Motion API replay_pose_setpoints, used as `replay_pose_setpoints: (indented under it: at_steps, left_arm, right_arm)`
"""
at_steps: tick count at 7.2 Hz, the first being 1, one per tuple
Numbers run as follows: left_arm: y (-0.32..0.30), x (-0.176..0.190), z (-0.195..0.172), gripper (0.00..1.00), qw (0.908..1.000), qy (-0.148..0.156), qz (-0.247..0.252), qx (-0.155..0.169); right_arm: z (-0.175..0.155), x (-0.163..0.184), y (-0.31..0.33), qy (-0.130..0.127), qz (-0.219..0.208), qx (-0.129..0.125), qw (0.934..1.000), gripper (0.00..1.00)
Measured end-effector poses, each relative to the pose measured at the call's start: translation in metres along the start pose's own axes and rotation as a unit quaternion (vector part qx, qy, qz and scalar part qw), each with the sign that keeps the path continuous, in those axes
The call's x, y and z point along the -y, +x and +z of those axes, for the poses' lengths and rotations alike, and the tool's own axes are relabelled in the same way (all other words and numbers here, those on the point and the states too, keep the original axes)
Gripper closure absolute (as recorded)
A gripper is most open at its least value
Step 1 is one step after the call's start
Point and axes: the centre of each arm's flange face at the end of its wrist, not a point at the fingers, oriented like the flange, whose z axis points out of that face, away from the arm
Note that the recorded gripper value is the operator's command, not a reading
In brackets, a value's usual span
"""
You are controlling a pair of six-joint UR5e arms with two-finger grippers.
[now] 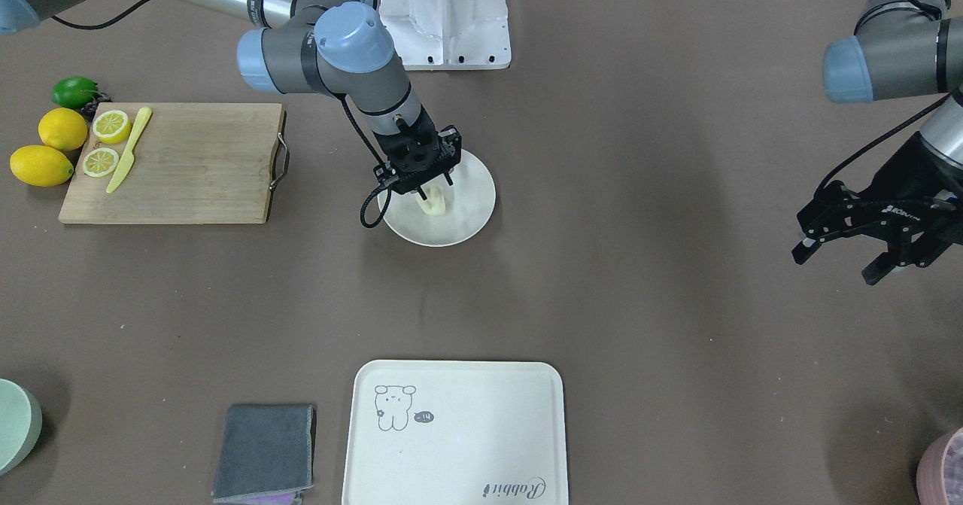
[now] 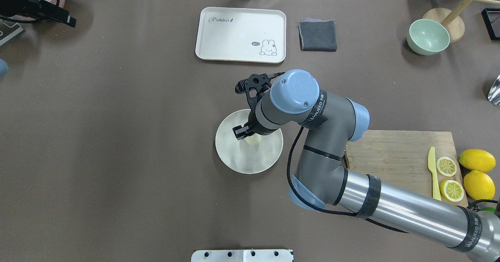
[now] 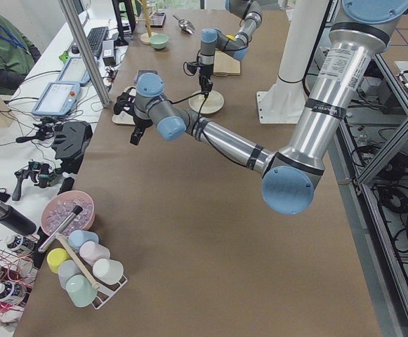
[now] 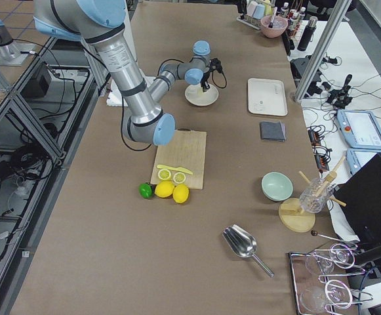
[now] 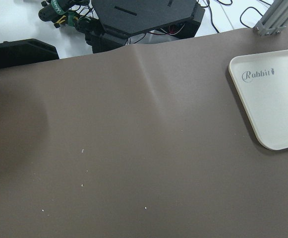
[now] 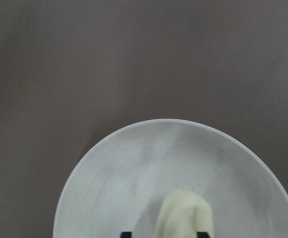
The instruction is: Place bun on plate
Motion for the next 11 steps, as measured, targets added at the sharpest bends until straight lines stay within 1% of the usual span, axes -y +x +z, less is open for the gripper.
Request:
replay_pose_setpoints:
  at_steps: [3, 5, 6, 8, 10, 11]
  left_arm:
    - [-0.006, -0.002, 0.006, 0.02, 1.0000, -0.006, -0.003, 0.004]
    - [-0.010, -0.001, 0.007, 0.02, 0.9999, -0.007, -0.007, 0.006]
    - [-0.013, 0.001, 0.005, 0.02, 0.9999, -0.005, -0.011, 0.008]
    - [-0.031, 0.008, -0.007, 0.02, 0.9995, 0.004, -0.024, 0.019]
    - [-0.054, 0.017, -0.012, 0.02, 0.9987, 0.007, -0.039, 0.033]
    - [-0.068, 0.026, -0.018, 0.02, 0.9979, 0.011, -0.050, 0.039]
  right_arm:
    - [-0.021, 0.020, -0.005, 0.019, 0.001, 0.009, 0.9998, 0.00]
    - [-0.047, 0.044, 0.028, 0.026, 0.014, 0.010, 0.9995, 0.00]
    - [-0.064, 0.059, 0.057, 0.028, 0.020, 0.008, 0.9994, 0.00]
    - [-0.106, 0.087, 0.137, 0.028, 0.029, 0.000, 0.9992, 0.00]
    - [-0.154, 0.098, 0.229, 0.029, 0.045, -0.007, 0.9986, 0.00]
    - [-0.173, 0.095, 0.274, 0.028, 0.037, -0.015, 0.9988, 0.00]
